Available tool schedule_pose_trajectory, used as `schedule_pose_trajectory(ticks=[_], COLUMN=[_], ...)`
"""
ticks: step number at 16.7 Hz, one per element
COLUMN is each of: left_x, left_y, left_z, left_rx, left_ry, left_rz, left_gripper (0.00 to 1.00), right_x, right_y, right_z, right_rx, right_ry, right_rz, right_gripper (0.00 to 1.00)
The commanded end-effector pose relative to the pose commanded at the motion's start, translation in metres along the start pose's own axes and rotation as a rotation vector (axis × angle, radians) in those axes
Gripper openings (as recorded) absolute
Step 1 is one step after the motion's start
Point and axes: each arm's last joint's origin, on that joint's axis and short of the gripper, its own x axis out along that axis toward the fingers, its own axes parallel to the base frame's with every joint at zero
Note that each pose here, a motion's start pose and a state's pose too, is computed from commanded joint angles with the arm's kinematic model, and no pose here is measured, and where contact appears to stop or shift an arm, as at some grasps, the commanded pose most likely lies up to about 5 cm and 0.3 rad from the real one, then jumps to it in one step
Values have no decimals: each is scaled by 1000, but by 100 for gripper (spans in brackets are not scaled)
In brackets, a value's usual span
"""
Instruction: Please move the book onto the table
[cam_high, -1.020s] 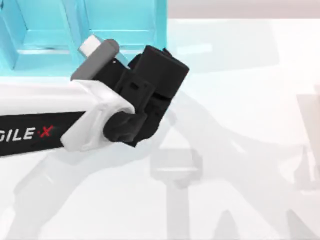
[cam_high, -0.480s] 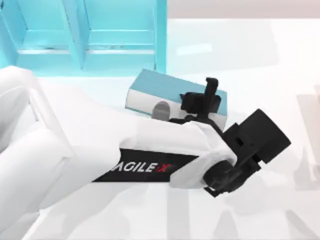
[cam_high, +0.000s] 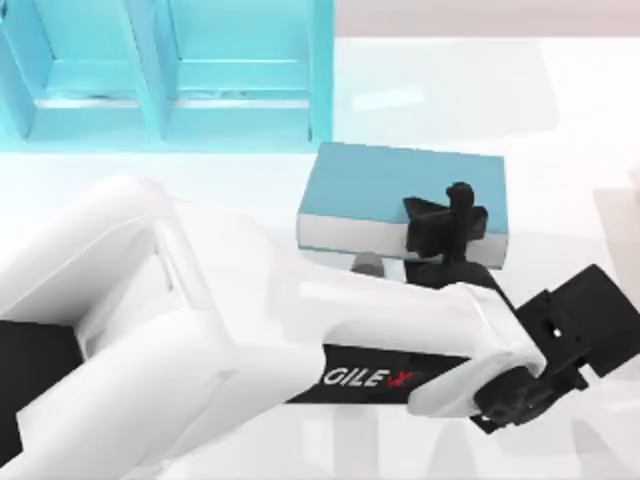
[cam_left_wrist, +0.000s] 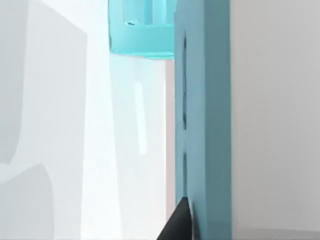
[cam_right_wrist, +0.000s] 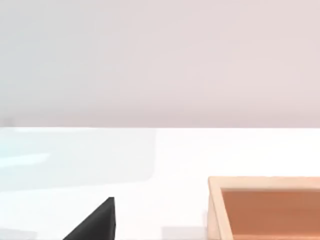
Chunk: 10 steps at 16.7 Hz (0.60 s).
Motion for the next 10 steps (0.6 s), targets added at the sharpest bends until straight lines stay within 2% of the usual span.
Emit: schedule_pose_trajectory(ticks=[10], left_x=[-5], left_y=[1], left_z=[0], left_rx=[0], left_ry=[0], left_rz=[0], left_gripper=[0], right_x=[0], right_y=[0], right_z=[0], right_rx=[0], right_ry=[0], right_rz=[0], right_gripper=[100])
